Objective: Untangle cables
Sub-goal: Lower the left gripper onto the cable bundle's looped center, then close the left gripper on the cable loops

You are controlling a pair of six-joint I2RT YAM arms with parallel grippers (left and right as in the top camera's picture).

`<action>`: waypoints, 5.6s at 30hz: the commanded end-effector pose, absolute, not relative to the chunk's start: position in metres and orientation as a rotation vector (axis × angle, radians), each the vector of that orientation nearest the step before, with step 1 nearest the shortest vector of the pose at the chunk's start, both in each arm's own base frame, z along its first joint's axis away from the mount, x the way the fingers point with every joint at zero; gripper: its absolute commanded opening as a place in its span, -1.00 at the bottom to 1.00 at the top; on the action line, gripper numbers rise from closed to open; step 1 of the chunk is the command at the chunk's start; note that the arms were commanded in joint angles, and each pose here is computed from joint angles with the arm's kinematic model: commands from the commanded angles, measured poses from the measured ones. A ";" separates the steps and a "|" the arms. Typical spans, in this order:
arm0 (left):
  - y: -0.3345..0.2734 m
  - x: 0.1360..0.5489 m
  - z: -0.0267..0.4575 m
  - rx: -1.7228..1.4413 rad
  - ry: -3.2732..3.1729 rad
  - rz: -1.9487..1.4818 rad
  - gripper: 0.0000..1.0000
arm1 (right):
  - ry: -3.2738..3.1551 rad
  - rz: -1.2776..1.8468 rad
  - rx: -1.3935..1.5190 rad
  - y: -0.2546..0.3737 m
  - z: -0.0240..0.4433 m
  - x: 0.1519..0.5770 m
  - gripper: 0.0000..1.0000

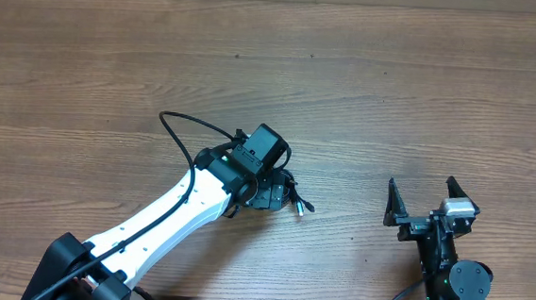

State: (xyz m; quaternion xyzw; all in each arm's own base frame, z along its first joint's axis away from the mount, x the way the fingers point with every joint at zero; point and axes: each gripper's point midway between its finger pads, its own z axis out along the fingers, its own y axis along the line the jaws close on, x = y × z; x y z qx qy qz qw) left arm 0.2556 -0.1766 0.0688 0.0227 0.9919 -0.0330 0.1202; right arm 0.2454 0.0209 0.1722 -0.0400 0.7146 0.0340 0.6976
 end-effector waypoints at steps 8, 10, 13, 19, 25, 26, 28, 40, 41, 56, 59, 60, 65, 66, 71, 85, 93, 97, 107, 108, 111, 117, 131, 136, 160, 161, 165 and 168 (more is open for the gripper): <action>-0.173 0.266 0.070 0.058 2.865 -0.036 1.00 | 1.590 0.072 -0.087 0.020 0.170 0.246 1.00; -0.174 0.266 0.067 0.058 2.870 -0.031 0.99 | 1.591 0.072 -0.087 0.020 0.170 0.246 1.00; -0.174 0.266 0.061 0.060 2.885 -0.018 1.00 | 1.590 0.072 -0.087 0.020 0.170 0.246 1.00; -0.172 0.264 0.049 0.064 2.916 0.017 1.00 | 1.590 0.072 -0.087 0.020 0.170 0.246 1.00; -0.173 0.264 0.045 0.065 2.925 0.026 0.99 | 1.590 0.072 -0.087 0.020 0.170 0.246 1.00; -0.173 0.264 0.044 0.066 2.926 0.026 1.00 | 1.590 0.072 -0.087 0.020 0.170 0.246 1.00; -0.173 0.265 0.044 0.065 2.924 0.023 1.00 | 1.590 0.072 -0.087 0.020 0.170 0.246 1.00; -0.174 0.266 0.044 0.065 2.921 0.016 1.00 | 1.590 0.072 -0.087 0.020 0.170 0.246 1.00; -0.174 0.266 0.044 0.064 2.921 0.016 0.99 | 1.590 0.072 -0.087 0.020 0.170 0.246 1.00; -0.175 0.274 0.046 0.057 2.882 0.023 0.99 | 1.590 0.072 -0.087 0.020 0.170 0.246 1.00; -0.176 0.275 0.047 0.056 2.876 0.017 0.99 | 1.590 0.072 -0.087 0.020 0.170 0.246 1.00; -0.176 0.276 0.047 0.056 2.875 0.017 0.99 | 1.590 0.072 -0.087 0.020 0.170 0.246 1.00; -0.173 0.281 0.048 0.049 2.844 0.043 0.99 | 1.590 0.072 -0.087 0.020 0.170 0.246 1.00; -0.173 0.283 0.049 0.048 2.839 0.046 0.99 | 1.591 0.072 -0.087 0.020 0.170 0.246 1.00; -0.167 0.286 0.050 0.044 2.814 0.098 1.00 | 1.590 0.072 -0.087 0.020 0.170 0.246 1.00; -0.177 0.301 0.066 0.429 2.734 0.117 1.00 | 1.590 0.072 -0.087 0.020 0.170 0.246 1.00; -0.183 0.307 0.066 0.474 2.702 0.102 0.99 | 1.590 0.072 -0.087 0.020 0.170 0.246 1.00; -0.180 0.303 0.059 0.482 2.724 0.117 0.99 | 1.590 0.072 -0.087 0.020 0.170 0.246 1.00; -0.181 0.302 0.056 0.482 2.734 0.112 1.00 | 1.590 0.072 -0.087 0.020 0.170 0.246 1.00; -0.181 0.302 0.056 0.482 2.734 0.113 0.99 | 1.591 0.072 -0.087 0.020 0.170 0.246 1.00; -0.181 0.302 0.056 0.482 2.734 0.113 0.99 | 1.590 0.072 -0.087 0.020 0.170 0.246 1.00; -0.181 0.303 0.056 0.481 2.732 0.111 1.00 | 1.590 0.072 -0.087 0.020 0.170 0.246 1.00; -0.182 0.304 0.041 0.490 2.754 0.130 0.99 | 1.590 0.072 -0.087 0.020 0.170 0.246 1.00; -0.181 0.302 0.032 0.499 2.777 0.149 0.99 | 1.590 0.072 -0.087 0.020 0.170 0.246 0.99; -0.184 0.307 0.032 0.492 2.758 0.133 1.00 | 1.591 0.072 -0.087 0.020 0.170 0.246 1.00; -0.185 0.307 0.032 0.491 2.757 0.132 0.99 | 1.590 0.072 -0.087 0.020 0.170 0.246 1.00; -0.186 0.310 0.033 0.487 2.746 0.123 0.99 | 1.591 0.072 -0.087 0.020 0.170 0.246 1.00; -0.186 0.310 0.033 0.487 2.746 0.123 0.99 | 1.591 0.072 -0.087 0.020 0.170 0.246 0.99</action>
